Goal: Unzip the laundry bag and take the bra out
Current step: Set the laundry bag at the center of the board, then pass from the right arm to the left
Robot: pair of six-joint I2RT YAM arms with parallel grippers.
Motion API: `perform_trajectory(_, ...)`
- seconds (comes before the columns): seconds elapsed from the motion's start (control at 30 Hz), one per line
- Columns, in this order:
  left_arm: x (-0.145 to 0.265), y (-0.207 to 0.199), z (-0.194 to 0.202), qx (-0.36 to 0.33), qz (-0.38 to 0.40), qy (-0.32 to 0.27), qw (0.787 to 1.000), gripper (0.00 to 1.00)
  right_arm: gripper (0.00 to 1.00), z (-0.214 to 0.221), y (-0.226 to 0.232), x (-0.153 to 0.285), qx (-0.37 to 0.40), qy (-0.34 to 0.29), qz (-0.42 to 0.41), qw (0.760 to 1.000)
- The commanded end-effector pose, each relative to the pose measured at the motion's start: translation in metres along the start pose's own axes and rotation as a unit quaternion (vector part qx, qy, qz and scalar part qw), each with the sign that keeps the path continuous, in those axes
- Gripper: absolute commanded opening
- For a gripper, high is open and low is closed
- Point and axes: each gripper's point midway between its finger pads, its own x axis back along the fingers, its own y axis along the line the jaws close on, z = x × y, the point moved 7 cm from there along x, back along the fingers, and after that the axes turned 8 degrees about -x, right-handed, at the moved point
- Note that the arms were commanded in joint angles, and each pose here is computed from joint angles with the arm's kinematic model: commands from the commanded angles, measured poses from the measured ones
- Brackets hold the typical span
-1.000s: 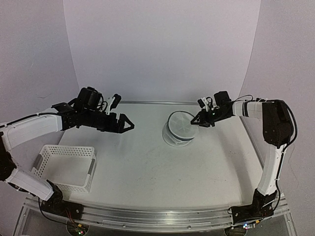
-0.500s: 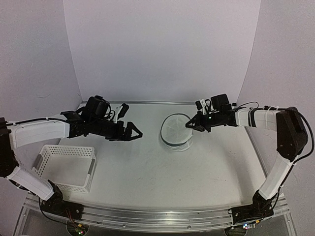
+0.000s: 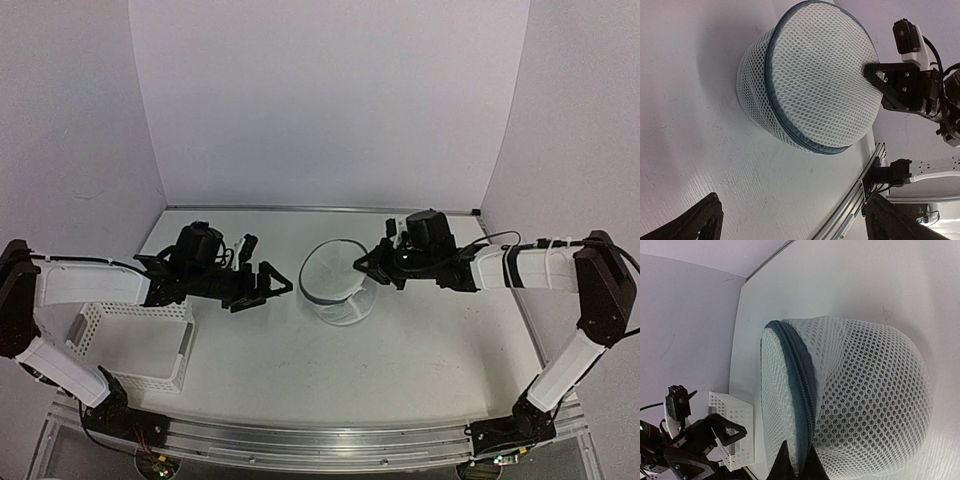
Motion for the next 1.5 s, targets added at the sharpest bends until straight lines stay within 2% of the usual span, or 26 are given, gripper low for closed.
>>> perform_trajectory(0.0, 0.003, -0.013, -0.009, 0.037, 0.046, -0.045, 0.997, 0.99, 0.0, -0.003, 0.039, 0.012, -0.041, -0.073, -0.085, 0.993)
perform_trajectory(0.3, 0.002, -0.011, 0.0, 0.11, 0.077, -0.056, 0.989, 0.98, 0.0, 0.016, 0.069, 0.005, -0.061, -0.075, -0.14, 0.985)
perform_trajectory(0.7, -0.002, -0.011, -0.002, 0.153, 0.105, -0.068, 0.98, 0.9, 0.0, 0.043, 0.083, -0.003, -0.049, -0.059, -0.156, 0.985)
perform_trajectory(0.87, -0.009, -0.01, -0.002, 0.166, 0.11, -0.058, 0.978, 0.83, 0.0, 0.053, 0.084, -0.006, -0.05, -0.048, -0.167, 0.983)
perform_trajectory(0.97, -0.011, -0.01, -0.002, 0.17, 0.114, -0.056, 0.977, 0.75, 0.0, 0.057, 0.083, -0.008, -0.05, -0.045, -0.166, 0.984)
perform_trajectory(1.1, -0.012, -0.012, -0.005, 0.17, 0.121, -0.058, 0.976, 0.6, 0.0, 0.061, 0.078, -0.008, -0.052, -0.042, -0.164, 0.984)
perform_trajectory(1.2, -0.013, -0.014, -0.007, 0.168, 0.126, -0.057, 0.976, 0.44, 0.0, 0.063, 0.075, -0.008, -0.052, -0.039, -0.163, 0.985)
perform_trajectory(1.4, -0.016, -0.015, -0.009, 0.159, 0.13, -0.054, 0.977, 0.05, 0.0, 0.066, 0.066, -0.003, -0.046, -0.042, -0.155, 0.986)
perform_trajectory(1.43, -0.017, -0.015, -0.009, 0.157, 0.13, -0.055, 0.978, 0.0, 0.0, 0.066, 0.064, -0.001, -0.044, -0.044, -0.153, 0.986)
perform_trajectory(1.47, -0.017, -0.016, -0.01, 0.153, 0.131, -0.056, 0.978, 0.0, 0.0, 0.067, 0.063, 0.001, -0.042, -0.045, -0.153, 0.986)
